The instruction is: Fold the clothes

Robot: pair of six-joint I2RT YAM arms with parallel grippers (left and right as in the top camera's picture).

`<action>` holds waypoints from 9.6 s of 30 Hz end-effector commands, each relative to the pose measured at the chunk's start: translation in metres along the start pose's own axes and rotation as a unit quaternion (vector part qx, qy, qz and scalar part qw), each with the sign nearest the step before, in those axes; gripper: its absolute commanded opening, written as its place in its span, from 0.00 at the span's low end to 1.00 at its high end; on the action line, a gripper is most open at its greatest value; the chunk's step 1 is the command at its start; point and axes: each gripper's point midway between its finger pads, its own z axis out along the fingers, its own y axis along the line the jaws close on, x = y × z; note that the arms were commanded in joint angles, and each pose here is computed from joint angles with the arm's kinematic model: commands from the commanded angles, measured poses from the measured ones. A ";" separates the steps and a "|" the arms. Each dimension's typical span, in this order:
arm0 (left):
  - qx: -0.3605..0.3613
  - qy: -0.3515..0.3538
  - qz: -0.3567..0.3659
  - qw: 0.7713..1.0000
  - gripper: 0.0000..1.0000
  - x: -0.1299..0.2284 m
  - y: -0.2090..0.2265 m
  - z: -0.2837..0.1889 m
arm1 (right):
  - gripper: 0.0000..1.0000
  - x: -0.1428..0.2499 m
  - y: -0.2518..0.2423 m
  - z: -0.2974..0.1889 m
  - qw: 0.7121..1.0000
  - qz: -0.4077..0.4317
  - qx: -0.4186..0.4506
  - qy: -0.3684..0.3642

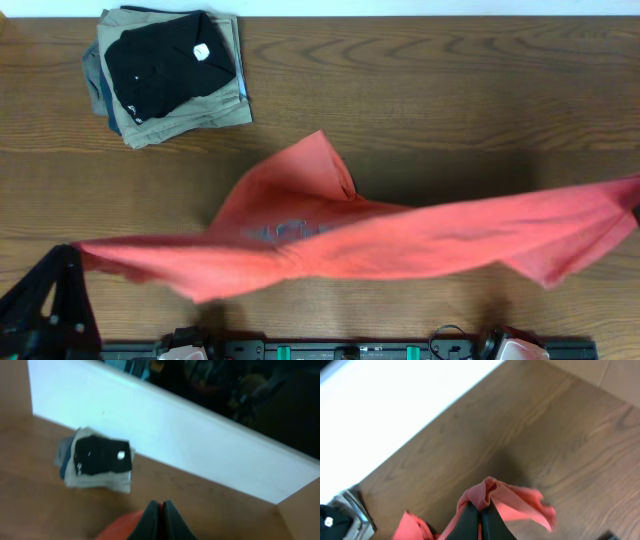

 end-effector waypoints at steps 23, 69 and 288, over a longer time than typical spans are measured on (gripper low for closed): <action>-0.080 0.287 -0.046 0.954 0.06 0.095 0.097 0.465 | 0.01 -0.027 0.000 0.337 0.981 -0.004 0.124 0.150; -0.184 0.526 0.001 0.830 0.74 0.202 0.106 0.197 | 0.99 0.093 -0.027 0.196 0.931 -0.016 0.144 0.334; -0.004 0.359 0.123 0.925 0.06 0.303 0.053 0.461 | 0.99 0.186 -0.032 0.373 0.916 -0.078 0.120 0.374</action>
